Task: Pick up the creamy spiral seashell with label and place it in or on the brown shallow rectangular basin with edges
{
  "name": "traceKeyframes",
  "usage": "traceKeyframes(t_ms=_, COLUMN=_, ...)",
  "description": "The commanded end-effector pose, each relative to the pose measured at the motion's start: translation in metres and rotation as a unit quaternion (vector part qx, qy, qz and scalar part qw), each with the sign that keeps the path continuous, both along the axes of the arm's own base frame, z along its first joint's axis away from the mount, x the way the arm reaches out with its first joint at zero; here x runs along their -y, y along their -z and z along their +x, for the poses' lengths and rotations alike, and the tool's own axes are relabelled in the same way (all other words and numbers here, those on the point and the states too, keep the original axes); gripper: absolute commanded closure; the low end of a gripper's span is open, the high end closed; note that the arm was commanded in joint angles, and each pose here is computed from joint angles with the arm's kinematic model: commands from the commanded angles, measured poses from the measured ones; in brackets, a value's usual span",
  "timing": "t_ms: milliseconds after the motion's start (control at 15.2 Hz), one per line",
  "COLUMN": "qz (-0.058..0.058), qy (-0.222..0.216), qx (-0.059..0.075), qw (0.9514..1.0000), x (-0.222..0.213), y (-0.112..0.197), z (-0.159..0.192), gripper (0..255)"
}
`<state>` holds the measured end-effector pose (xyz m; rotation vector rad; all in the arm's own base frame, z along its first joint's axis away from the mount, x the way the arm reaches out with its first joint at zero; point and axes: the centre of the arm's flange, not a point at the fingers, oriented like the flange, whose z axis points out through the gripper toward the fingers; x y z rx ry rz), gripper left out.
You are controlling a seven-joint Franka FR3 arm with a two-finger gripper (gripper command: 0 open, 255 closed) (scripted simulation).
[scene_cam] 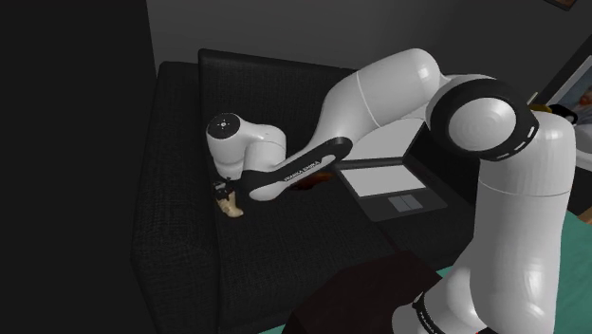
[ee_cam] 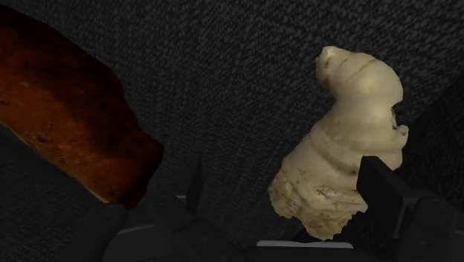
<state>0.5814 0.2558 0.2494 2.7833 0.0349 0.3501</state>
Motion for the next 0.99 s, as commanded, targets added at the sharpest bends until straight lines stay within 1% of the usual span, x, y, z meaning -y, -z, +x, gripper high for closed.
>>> traceKeyframes(t_ms=0, qz=0.049, qy=-0.029, qx=0.024, qw=0.9981, x=-0.024, y=0.005, z=-0.003, gripper=0)
traceKeyframes(t_ms=330, qz=0.049, qy=-0.029, qx=0.024, qw=0.9981, x=-0.024, y=0.005, z=-0.003, gripper=0)
traceKeyframes(t_ms=396, qz=0.049, qy=-0.029, qx=0.024, qw=0.9981, x=-0.027, y=0.006, z=0.001, gripper=255)
traceKeyframes(t_ms=528, qz=0.050, qy=-0.028, qx=0.023, qw=0.9981, x=-0.020, y=0.011, z=-0.012, gripper=255)
traceKeyframes(t_ms=792, qz=0.049, qy=-0.029, qx=0.023, qw=0.9981, x=-0.016, y=0.003, z=-0.017, gripper=255)
traceKeyframes(t_ms=924, qz=0.050, qy=-0.029, qx=0.023, qw=0.9981, x=-0.013, y=0.009, z=-0.019, gripper=255)
